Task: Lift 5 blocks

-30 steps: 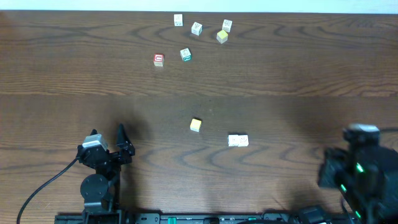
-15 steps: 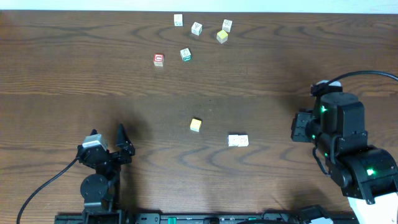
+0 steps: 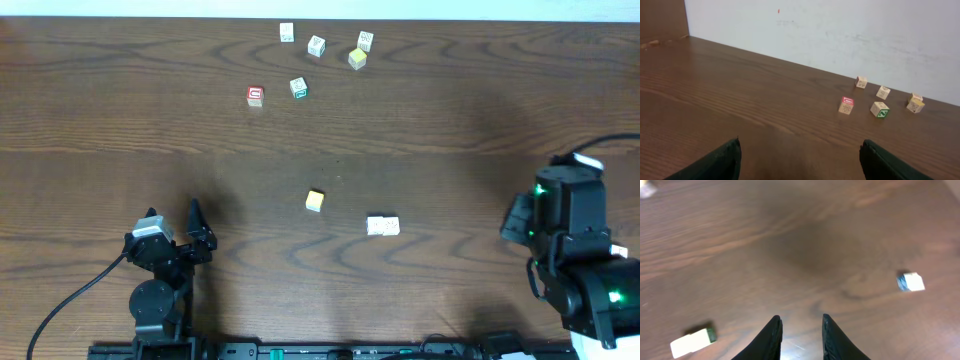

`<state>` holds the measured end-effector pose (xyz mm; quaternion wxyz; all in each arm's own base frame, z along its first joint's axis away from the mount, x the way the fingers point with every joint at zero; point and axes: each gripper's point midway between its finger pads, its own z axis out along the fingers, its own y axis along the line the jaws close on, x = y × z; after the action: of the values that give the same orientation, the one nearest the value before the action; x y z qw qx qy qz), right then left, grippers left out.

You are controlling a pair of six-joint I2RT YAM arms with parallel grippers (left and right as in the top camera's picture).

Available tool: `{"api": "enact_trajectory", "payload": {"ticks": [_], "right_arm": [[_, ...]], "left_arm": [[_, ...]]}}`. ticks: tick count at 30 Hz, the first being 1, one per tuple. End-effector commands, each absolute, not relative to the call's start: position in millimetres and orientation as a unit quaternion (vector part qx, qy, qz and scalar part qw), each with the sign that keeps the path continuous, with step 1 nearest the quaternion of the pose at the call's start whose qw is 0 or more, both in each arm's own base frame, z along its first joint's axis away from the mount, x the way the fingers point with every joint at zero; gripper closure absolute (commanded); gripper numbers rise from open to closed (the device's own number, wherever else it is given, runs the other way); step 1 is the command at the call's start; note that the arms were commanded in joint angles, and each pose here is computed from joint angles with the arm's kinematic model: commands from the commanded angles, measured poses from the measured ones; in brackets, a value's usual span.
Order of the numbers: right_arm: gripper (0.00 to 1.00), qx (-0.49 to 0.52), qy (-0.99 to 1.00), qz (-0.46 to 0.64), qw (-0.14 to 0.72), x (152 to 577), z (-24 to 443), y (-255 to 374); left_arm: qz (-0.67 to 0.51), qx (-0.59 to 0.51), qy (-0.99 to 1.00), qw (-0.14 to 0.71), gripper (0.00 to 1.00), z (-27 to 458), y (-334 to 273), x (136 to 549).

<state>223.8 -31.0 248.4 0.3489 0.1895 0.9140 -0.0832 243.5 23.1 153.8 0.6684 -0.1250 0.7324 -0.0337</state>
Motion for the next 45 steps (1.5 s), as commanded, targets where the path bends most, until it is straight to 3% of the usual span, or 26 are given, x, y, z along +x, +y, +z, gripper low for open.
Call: {"api": "enact_trajectory", "payload": {"ticks": [1, 8, 22, 24, 29, 34, 39, 45], "right_arm": [[0.75, 0.295, 0.877, -0.113, 0.361, 199.9, 255.8, -61.8], [0.55, 0.418, 0.825, -0.145, 0.352, 154.9, 256.5, -93.8], [0.46, 0.598, 0.716, -0.194, 0.302, 111.7, 247.2, -140.5], [0.53, 0.557, 0.759, -0.168, 0.292, 129.6, 240.0, -136.8], [0.53, 0.514, 0.79, -0.148, 0.3, 159.1, 237.0, -138.8], [0.51, 0.492, 0.789, -0.122, 0.346, 186.3, 249.1, -141.3], [0.43, 0.354, 0.838, -0.033, 0.413, 237.8, 269.9, -113.5], [0.43, 0.273, 0.871, 0.009, 0.408, 256.5, 264.3, -93.9]], "left_arm": [[-0.027, -0.134, 0.748, 0.65, 0.24, 136.5, 26.1, 242.3], [-0.027, -0.134, 0.748, 0.65, 0.24, 136.5, 26.1, 242.3], [-0.027, -0.134, 0.748, 0.65, 0.24, 136.5, 26.1, 242.3], [-0.027, -0.134, 0.748, 0.65, 0.24, 136.5, 26.1, 242.3], [-0.027, -0.134, 0.748, 0.65, 0.24, 136.5, 26.1, 242.3], [-0.027, -0.134, 0.748, 0.65, 0.24, 136.5, 26.1, 242.3], [-0.027, -0.134, 0.748, 0.65, 0.24, 136.5, 26.0, 242.3], [-0.027, -0.134, 0.748, 0.649, 0.24, 136.2, 26.2, 242.3]]}}
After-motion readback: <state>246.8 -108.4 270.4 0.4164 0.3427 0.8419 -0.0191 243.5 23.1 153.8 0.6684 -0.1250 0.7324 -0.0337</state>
